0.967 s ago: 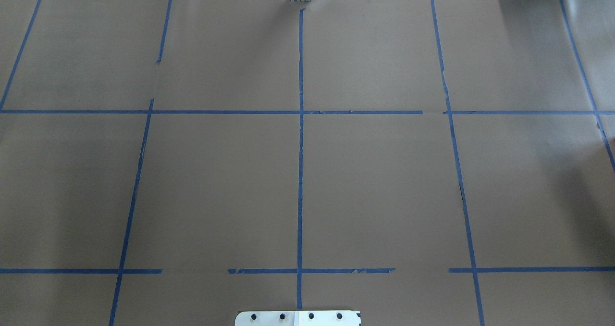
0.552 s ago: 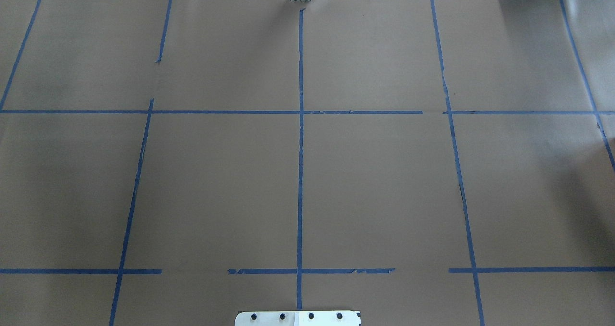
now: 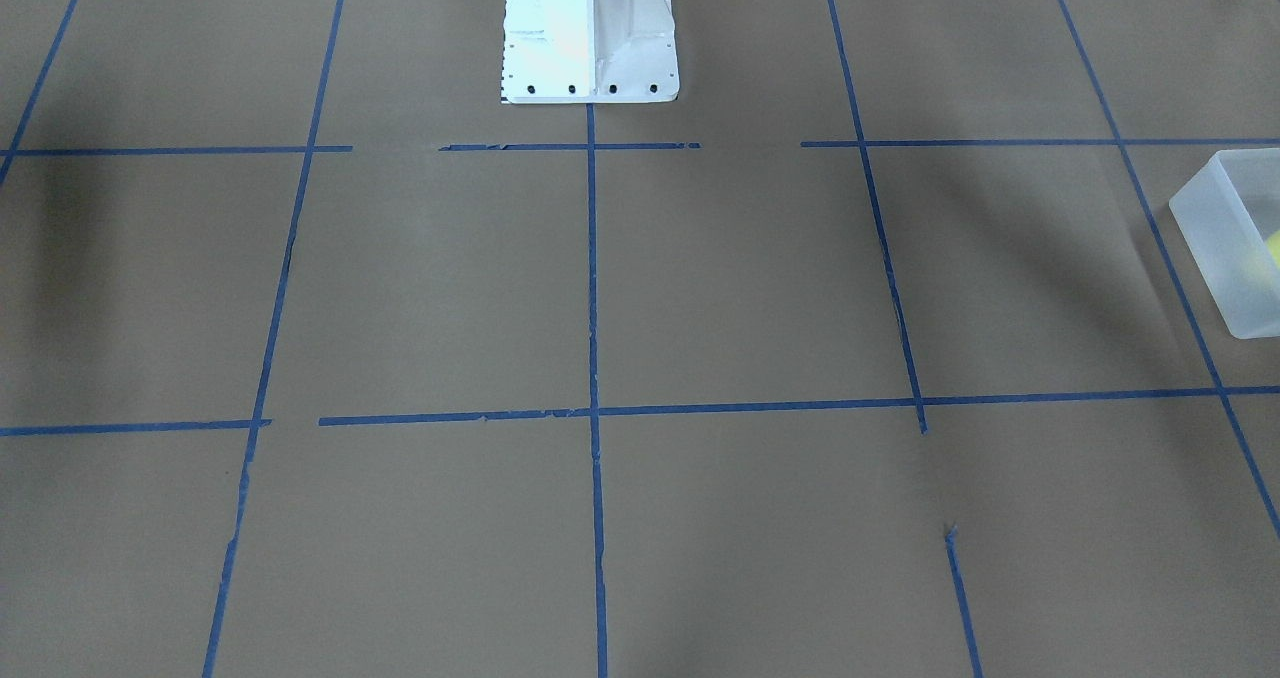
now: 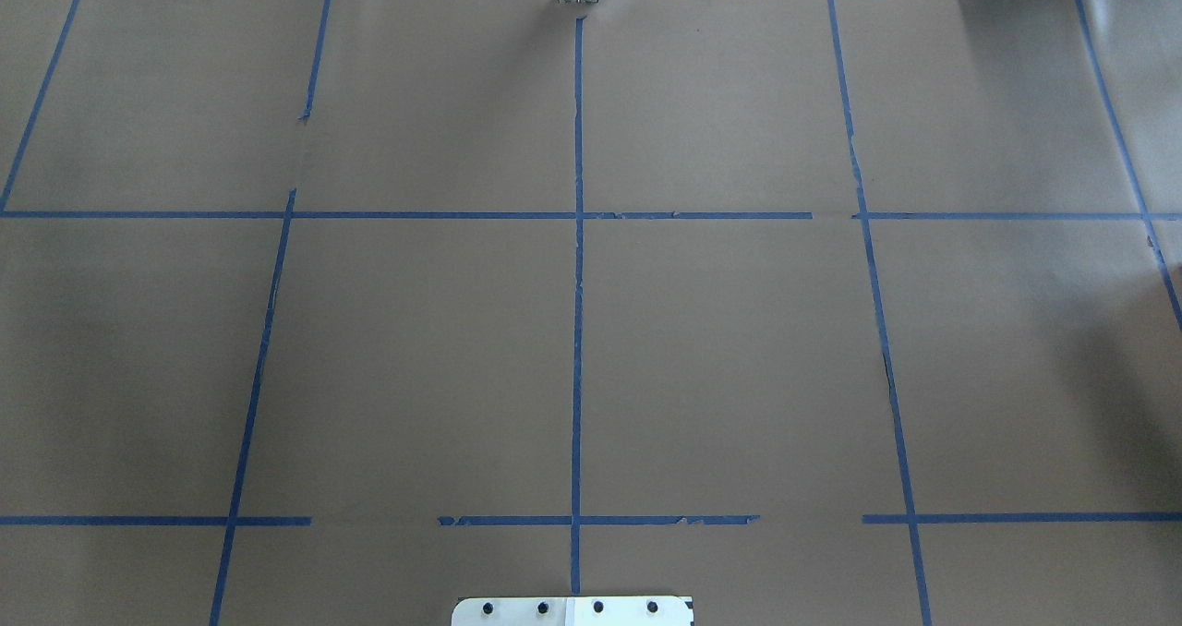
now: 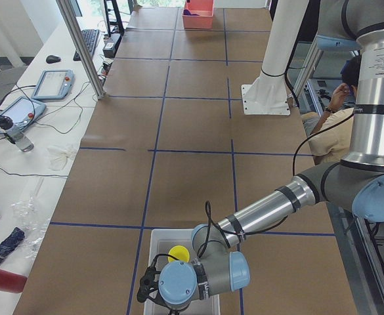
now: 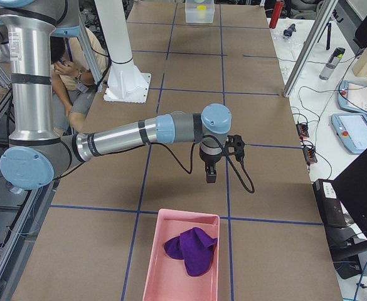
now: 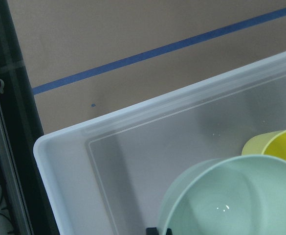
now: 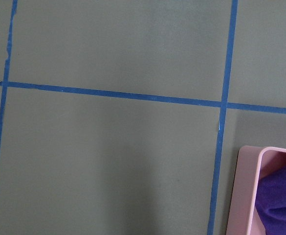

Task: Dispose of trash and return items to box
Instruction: 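Lower the green bowl into the clear box beside the cup and release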

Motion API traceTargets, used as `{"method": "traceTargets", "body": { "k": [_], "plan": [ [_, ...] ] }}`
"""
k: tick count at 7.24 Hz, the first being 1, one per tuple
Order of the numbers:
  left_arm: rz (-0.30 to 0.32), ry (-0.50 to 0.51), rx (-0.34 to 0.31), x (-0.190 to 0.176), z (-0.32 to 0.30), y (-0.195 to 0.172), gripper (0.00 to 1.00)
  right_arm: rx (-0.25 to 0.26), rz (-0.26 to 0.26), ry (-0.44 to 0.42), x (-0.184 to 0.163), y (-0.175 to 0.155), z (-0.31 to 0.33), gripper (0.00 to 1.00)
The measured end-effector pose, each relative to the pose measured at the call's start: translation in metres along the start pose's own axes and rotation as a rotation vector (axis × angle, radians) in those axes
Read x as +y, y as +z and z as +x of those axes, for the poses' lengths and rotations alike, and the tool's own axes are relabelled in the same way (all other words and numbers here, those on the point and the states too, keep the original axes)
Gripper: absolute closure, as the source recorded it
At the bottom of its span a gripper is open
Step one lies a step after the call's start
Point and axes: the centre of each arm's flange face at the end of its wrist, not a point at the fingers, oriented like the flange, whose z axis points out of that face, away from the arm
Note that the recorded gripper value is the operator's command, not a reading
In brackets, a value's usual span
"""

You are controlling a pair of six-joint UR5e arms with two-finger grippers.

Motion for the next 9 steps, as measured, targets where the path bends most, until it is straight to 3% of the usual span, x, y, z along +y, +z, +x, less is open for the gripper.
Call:
{"method": "traceTargets", "body": {
  "k": [3,4,5,9],
  "plan": [
    [0.000,-0.005,0.002,0.001,-0.002,0.001,1.00,-0.001,0.000,-0.001,0.000,0.000,0.000,0.00],
    [0.001,-0.005,0.001,0.001,-0.002,0.000,0.60,-0.002,0.000,-0.001,0.000,0.000,0.000,0.00],
    [0.003,-0.011,0.000,0.000,-0.003,0.000,0.01,-0.002,0.000,-0.001,0.000,0.000,0.000,0.00],
    [0.051,-0.084,-0.017,-0.014,0.007,-0.023,0.00,-0.008,0.012,-0.013,0.000,-0.006,-0.008,0.00]
  ]
}}
